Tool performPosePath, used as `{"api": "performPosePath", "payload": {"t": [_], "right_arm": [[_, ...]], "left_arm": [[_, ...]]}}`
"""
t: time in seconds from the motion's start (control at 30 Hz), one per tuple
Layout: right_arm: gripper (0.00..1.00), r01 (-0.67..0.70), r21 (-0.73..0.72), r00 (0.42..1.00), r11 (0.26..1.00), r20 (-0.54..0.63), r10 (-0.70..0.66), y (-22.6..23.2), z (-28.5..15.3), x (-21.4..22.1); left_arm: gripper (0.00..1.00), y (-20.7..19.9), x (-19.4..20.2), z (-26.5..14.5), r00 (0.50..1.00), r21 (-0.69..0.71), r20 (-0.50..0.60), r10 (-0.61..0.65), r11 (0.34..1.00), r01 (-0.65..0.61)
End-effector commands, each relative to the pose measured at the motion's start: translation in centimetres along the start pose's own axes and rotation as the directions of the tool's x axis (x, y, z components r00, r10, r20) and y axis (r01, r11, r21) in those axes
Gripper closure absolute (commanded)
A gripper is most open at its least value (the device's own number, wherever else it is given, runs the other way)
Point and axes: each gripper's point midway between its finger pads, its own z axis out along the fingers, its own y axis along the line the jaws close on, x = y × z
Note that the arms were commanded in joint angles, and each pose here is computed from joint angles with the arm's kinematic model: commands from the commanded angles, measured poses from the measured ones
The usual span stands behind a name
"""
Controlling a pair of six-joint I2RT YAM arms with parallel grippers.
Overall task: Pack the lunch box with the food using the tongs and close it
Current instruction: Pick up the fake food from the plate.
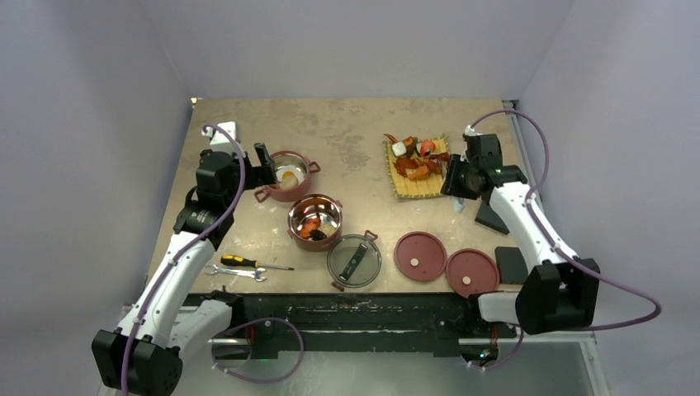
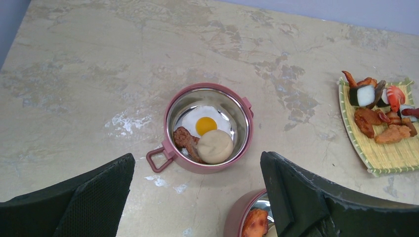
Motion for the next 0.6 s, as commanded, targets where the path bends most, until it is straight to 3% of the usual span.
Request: {"api": "performPosePath", "payload": {"t": [0.0, 0.27, 0.57], "right_arm": [[0.57, 0.038, 0.096, 0.999, 0.995, 0.033, -0.042, -1.6, 0.9, -1.3], [0.53, -0.11, -0.103, 0.988, 0.989, 0.101, 0.12, 2.3, 0.6, -3.0], [0.53, -0.234, -0.23, 0.955, 0.945, 0.128, 0.268, 0.2, 1.7, -6.0]], "left_arm": [[0.01, -0.5, -0.8, 0.1, 1.0, 0.019, 0.025, -0.003, 1.0, 0.002], [0.01, -0.7, -0.9, 0.0, 1.0, 0.029, 0.026, -0.004, 1.0, 0.003], [0.01, -0.8, -1.1, -0.3, 0.999, 0.036, 0.034, -0.007, 0.999, 0.006]]}}
